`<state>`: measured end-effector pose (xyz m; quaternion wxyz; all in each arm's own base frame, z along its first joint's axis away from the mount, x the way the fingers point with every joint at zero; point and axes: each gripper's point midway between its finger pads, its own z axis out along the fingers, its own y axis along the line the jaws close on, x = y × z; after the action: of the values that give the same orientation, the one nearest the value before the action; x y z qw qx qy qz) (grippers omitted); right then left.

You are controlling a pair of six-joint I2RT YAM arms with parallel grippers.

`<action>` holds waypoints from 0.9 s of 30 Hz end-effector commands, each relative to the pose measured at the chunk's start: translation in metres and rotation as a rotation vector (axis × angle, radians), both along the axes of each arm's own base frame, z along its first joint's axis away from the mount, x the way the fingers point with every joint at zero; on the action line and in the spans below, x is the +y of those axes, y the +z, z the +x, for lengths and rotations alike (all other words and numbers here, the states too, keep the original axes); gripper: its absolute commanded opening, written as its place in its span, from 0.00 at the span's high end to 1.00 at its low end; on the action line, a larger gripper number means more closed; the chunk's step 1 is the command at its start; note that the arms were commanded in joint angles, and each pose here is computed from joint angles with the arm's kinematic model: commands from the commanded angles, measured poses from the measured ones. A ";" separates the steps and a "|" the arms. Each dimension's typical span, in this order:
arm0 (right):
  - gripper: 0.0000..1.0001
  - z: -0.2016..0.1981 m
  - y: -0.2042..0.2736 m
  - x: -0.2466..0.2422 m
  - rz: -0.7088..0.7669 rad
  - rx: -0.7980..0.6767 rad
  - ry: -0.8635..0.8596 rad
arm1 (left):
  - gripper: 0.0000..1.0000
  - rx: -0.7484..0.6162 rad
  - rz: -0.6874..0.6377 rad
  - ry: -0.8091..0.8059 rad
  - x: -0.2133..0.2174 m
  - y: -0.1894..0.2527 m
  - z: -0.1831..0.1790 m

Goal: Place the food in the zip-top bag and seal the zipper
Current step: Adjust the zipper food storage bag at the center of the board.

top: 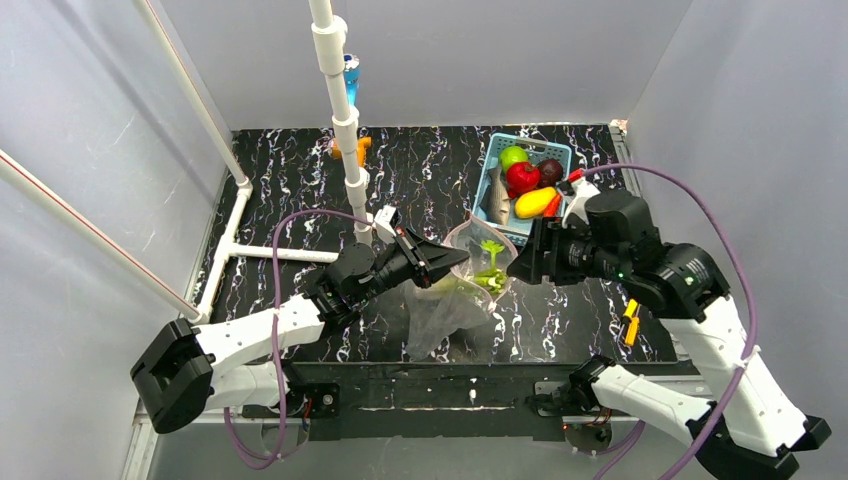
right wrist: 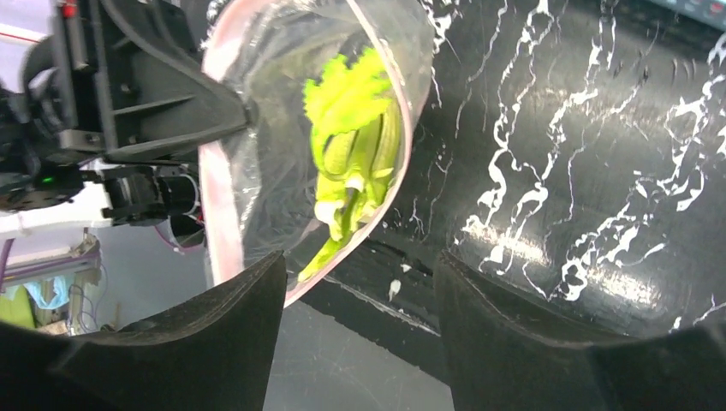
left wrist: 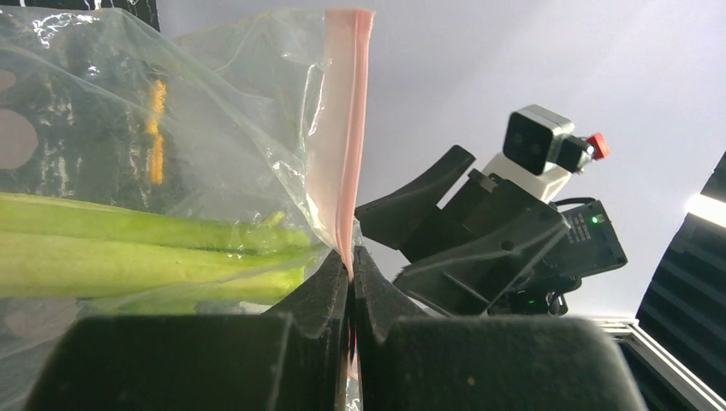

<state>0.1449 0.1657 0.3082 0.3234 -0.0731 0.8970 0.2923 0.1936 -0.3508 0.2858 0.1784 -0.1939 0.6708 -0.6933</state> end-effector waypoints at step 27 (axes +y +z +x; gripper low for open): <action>0.99 0.046 0.023 0.069 0.084 -0.155 0.252 | 1.00 -0.179 0.391 0.075 0.036 0.003 0.001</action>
<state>0.1838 0.2250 0.3531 0.3667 -0.1794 0.8378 0.3626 0.1899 -0.3281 0.3340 0.2996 -0.0934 0.7281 -0.6095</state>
